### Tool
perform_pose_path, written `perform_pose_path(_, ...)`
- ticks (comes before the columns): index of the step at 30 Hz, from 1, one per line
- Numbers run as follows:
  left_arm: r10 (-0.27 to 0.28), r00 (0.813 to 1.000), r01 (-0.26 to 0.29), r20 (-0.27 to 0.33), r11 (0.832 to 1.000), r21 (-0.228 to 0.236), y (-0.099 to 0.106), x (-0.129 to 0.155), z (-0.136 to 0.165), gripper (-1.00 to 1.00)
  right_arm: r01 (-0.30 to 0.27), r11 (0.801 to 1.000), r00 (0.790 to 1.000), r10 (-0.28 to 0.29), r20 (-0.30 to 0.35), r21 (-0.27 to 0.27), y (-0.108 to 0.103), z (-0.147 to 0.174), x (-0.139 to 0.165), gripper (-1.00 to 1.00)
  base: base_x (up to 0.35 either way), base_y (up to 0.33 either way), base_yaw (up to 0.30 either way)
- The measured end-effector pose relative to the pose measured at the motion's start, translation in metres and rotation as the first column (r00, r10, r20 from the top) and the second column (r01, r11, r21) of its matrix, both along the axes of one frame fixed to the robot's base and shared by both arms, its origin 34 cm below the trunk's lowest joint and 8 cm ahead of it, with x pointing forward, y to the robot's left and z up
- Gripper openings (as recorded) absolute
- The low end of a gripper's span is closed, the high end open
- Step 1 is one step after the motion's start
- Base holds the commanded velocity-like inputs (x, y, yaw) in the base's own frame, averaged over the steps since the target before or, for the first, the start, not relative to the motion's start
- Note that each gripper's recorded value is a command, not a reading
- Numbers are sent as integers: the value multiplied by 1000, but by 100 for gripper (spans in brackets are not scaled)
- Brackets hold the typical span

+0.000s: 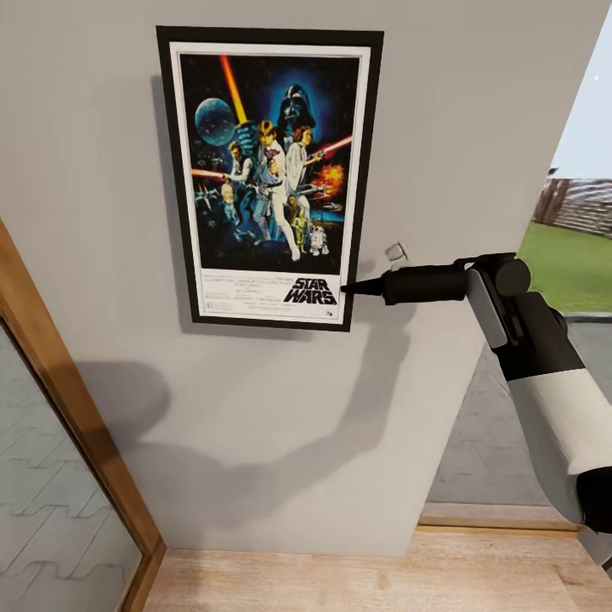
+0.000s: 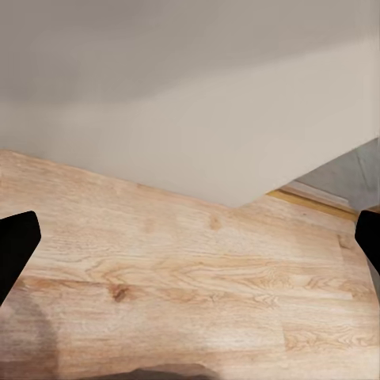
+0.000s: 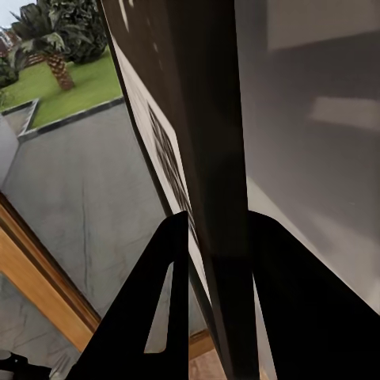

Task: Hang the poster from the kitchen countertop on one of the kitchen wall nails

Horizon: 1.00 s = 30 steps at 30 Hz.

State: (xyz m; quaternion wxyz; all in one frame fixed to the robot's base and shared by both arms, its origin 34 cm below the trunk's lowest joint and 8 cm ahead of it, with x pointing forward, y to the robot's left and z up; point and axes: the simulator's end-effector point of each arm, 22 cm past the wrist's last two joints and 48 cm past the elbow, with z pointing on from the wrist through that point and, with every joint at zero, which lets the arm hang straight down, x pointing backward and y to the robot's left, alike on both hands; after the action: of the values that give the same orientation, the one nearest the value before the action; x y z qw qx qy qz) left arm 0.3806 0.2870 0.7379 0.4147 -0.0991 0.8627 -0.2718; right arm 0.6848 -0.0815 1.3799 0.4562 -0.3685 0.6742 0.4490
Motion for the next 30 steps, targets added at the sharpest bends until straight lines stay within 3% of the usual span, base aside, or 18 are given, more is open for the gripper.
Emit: perform_pose_path(30, 0, 1000, 0, 1, 1000, 1, 0, 0, 0, 100, -1, 1000, 1000, 1, 1, 0, 0, 0, 0, -100, 65, 0, 0)
